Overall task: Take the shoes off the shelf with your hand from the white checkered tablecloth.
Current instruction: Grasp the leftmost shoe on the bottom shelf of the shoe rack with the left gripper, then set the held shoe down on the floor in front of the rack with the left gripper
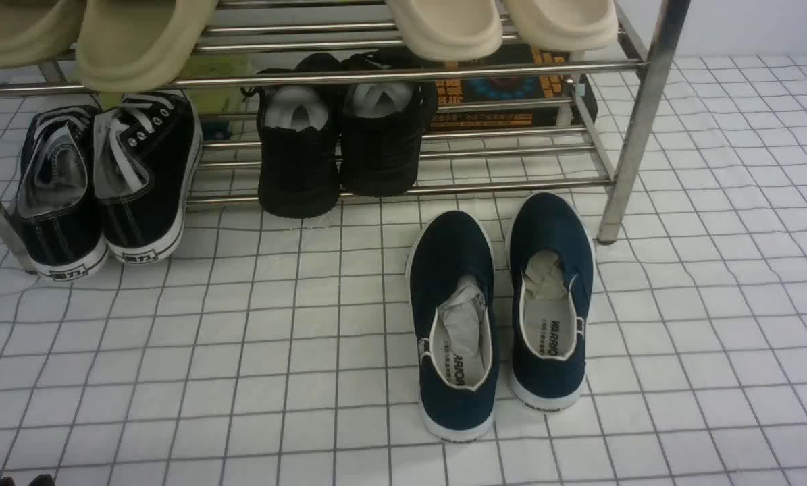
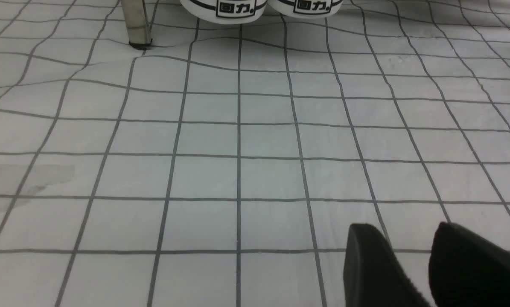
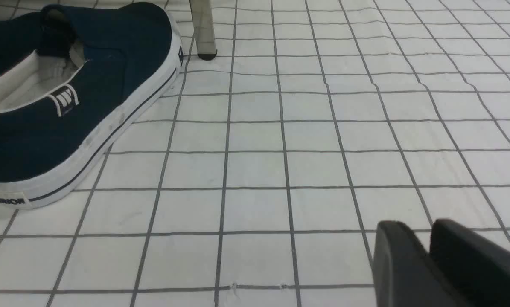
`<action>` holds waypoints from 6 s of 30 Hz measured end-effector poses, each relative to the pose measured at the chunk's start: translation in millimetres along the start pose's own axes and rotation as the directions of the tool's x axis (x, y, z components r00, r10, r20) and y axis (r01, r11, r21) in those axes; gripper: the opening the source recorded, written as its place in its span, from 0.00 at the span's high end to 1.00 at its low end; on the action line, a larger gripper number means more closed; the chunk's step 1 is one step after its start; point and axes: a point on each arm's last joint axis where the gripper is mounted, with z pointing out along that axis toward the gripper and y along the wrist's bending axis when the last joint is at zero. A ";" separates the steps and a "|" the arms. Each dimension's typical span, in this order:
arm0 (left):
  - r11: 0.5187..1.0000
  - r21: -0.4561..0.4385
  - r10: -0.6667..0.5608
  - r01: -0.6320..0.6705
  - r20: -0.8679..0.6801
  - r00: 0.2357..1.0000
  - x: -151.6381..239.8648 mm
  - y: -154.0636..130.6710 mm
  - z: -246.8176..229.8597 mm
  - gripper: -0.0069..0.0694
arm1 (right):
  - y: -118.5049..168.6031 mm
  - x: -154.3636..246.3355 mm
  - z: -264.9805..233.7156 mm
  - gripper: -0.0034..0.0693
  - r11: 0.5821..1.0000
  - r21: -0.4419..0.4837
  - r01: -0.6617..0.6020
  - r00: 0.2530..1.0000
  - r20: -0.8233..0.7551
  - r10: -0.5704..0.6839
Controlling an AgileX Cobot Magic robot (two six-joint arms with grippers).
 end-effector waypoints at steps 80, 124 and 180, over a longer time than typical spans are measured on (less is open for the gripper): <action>0.416 0.236 -0.893 0.878 -0.075 0.443 -59.8 -18.3 -5.6 0.91 | 0.0 0.0 0.0 0.63 1.000 0.000 0.000 1.000 0.000 0.000; 0.871 -0.392 -0.478 0.296 -0.534 0.697 -221.7 76.2 254.0 0.46 | 0.0 0.0 0.0 0.62 1.000 0.000 0.000 1.000 0.000 0.000; 0.905 -0.425 -0.326 0.007 -0.684 0.652 -116.6 64.1 144.6 0.88 | 0.0 0.0 0.0 0.62 1.000 0.000 0.000 1.000 0.000 0.000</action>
